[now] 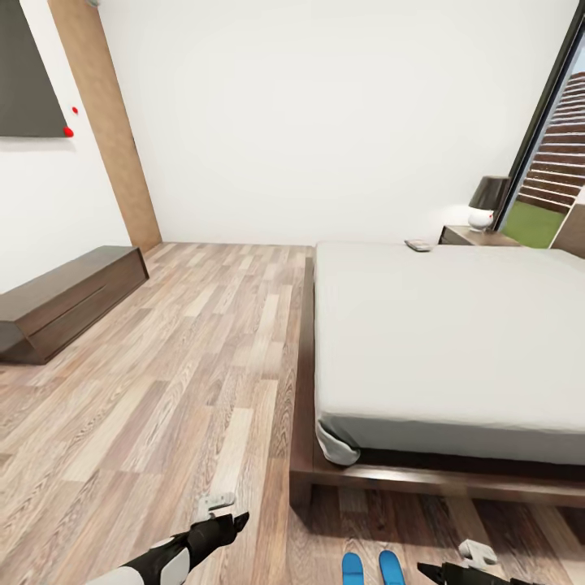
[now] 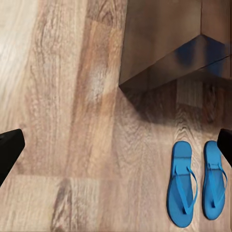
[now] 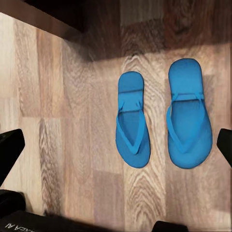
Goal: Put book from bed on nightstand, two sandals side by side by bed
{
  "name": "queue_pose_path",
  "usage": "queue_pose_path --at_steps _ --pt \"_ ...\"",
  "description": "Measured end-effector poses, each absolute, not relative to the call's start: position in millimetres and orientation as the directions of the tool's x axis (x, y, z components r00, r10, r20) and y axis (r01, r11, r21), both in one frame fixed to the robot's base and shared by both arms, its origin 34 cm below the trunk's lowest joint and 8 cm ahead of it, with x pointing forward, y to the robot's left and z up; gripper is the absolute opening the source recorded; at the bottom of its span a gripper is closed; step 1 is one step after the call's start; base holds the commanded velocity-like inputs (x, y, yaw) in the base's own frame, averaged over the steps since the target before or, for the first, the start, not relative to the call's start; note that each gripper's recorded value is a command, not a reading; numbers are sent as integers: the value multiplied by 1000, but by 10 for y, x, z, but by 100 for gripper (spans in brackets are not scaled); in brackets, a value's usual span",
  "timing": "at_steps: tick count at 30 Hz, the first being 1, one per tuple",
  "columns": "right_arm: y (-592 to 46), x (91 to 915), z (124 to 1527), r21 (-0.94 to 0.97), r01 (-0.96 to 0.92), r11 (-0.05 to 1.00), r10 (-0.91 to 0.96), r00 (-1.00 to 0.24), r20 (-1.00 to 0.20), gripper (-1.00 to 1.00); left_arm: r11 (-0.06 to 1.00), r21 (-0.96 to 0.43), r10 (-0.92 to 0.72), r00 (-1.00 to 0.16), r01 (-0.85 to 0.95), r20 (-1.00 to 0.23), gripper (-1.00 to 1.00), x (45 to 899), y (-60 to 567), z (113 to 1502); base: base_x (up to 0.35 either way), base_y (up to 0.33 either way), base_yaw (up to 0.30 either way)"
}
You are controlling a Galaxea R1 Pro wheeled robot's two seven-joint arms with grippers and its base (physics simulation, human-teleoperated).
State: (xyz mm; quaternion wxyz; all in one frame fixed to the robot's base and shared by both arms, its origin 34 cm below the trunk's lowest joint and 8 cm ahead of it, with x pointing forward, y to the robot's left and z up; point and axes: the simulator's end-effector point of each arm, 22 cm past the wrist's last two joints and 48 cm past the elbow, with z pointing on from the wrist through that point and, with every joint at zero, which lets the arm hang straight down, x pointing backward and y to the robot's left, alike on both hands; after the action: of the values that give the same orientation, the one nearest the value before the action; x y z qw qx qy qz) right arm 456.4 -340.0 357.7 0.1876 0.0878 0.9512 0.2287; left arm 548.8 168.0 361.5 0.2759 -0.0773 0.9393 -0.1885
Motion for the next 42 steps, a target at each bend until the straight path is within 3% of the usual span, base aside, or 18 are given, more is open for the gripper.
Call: queue_pose_path --at_steps 7,19,42 --pt "-3322 4585 3672 456 90 885 254 -916 -311 100 926 -372 -249 -838 -60 -485 100 5474 1721 3717 0 0 0" --pt "-3268 4328 3710 461 131 878 268 -932 -245 100 944 -301 -244 -897 -133 -369 100 4515 1863 3407 0 0 18" --pt "-3261 4304 3702 463 137 876 272 -932 -239 100 944 -297 -248 -900 -142 -359 100 4420 1887 3374 0 0 276"
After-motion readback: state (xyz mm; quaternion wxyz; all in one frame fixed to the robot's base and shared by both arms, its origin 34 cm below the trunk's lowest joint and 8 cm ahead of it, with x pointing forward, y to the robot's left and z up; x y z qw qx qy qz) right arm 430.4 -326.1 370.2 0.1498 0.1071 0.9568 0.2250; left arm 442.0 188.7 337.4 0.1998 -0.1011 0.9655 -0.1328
